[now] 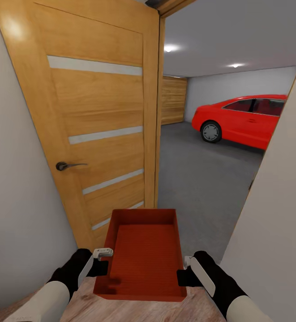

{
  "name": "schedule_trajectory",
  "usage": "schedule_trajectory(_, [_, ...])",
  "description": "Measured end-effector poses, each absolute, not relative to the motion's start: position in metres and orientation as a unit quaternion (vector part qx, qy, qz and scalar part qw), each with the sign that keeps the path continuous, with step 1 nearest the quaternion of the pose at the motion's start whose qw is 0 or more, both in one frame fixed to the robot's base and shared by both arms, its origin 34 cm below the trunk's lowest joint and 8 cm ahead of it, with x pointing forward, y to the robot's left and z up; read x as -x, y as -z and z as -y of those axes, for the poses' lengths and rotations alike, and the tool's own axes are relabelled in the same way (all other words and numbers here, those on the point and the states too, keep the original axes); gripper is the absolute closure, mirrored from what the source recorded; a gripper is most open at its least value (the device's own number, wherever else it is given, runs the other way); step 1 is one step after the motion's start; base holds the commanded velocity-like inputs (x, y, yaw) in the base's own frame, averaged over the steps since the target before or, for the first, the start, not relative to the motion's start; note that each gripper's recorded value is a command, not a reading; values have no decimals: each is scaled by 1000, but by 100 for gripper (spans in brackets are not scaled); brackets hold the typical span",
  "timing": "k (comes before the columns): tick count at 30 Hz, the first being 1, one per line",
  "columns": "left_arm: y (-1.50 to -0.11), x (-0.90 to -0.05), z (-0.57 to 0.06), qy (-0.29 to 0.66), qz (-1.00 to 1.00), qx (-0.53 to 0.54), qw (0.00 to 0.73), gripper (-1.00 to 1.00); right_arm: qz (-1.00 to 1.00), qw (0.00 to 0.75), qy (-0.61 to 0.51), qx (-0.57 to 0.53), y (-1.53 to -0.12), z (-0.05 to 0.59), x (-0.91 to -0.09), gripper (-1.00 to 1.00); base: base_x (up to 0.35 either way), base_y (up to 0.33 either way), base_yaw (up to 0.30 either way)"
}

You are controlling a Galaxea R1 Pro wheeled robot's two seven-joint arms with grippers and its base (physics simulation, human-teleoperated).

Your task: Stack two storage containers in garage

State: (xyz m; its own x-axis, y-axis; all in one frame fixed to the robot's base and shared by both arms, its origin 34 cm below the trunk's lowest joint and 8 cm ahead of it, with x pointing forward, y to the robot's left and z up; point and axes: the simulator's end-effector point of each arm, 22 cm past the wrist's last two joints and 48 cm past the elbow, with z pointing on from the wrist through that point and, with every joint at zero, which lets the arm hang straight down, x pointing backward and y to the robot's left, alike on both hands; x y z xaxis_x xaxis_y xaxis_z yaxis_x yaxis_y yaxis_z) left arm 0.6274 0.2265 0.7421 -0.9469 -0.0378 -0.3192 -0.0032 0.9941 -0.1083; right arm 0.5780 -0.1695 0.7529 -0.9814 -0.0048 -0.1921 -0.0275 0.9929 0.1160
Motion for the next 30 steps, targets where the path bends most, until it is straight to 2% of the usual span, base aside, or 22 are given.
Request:
schedule_trajectory(18, [-742,-627,-227,53,-985,10,162,100,-994,96,-59,8,-753,169,-578,100,224,216,0])
schedule_trajectory(25, [-742,-628,-226,53,-985,11,162,100,-994,96,-59,8,-753,169,-578,100,67,87,-14])
schedule_trajectory(30, [-742,-628,-226,53,-985,10,163,100,-994,96,-59,8,-753,170,-578,100,3,4,-204])
